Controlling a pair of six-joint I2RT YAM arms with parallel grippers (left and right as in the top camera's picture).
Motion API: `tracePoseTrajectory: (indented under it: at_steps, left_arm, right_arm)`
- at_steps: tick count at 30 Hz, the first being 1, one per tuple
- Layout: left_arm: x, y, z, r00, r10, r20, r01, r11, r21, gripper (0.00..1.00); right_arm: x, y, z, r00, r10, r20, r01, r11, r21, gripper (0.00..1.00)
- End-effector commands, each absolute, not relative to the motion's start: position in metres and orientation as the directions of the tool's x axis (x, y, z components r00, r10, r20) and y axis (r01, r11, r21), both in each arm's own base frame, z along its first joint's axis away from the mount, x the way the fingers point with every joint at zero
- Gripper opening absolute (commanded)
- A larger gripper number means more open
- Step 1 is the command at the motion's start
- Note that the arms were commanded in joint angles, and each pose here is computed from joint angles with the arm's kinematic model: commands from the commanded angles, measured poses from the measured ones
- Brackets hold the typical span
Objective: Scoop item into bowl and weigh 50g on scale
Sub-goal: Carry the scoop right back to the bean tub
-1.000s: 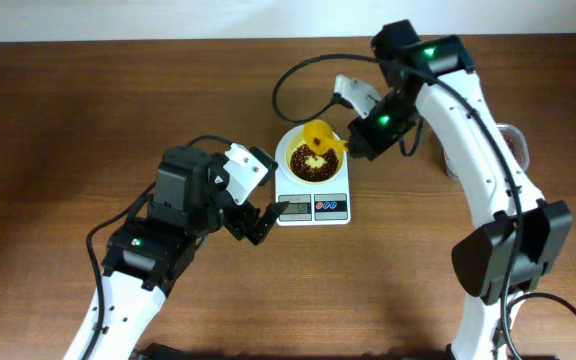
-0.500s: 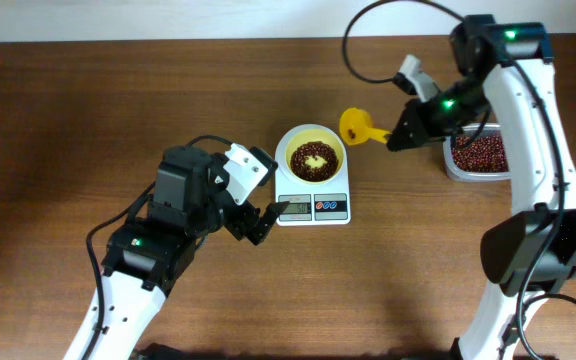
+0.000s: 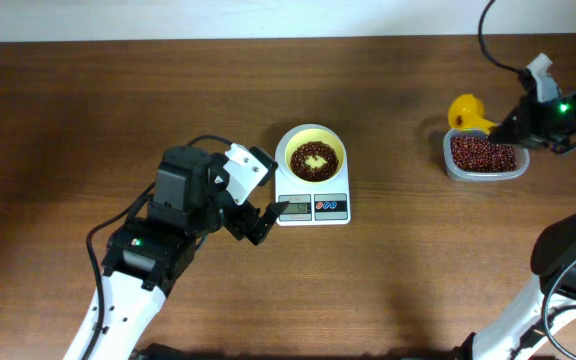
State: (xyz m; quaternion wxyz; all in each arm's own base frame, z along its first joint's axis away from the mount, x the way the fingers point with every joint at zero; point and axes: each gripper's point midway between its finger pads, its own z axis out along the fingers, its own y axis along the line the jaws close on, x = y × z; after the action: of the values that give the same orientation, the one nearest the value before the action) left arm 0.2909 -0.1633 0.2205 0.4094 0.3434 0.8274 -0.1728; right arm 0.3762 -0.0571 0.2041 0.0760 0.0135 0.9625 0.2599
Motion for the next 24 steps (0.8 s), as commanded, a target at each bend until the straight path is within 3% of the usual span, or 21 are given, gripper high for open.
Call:
tracePoseTrajectory:
  at_steps: [1,11,19,24]
  left_arm:
    - [0.291,-0.162,0.218,-0.444,0.416,-0.794,0.702,0.712,-0.020,0.99]
    - [0.291,-0.162,0.218,-0.444,0.416,-0.794,0.702,0.712,-0.020,0.99]
    - [0.291,-0.162,0.218,-0.444,0.416,-0.794,0.702,0.712,-0.020,0.99]
    - [0.291,-0.162,0.218,-0.444,0.416,-0.794,0.702,0.712,-0.020,0.99]
  right_arm:
    - [0.368,-0.087,0.195,-0.992,0.064,-0.106,0.018,0.920,0.391,0.04]
    - [0.346,-0.140,0.181,-0.999,-0.013,0.049,-0.014,1.000,-0.019,0.04]
    - [0.359,-0.134,0.195,-0.988,-0.076,0.134,-0.122,0.918,-0.376,0.04]
    - [0.371,-0.125,0.197,-0.989,-0.108,0.105,-0.142,0.902,-0.408,0.04]
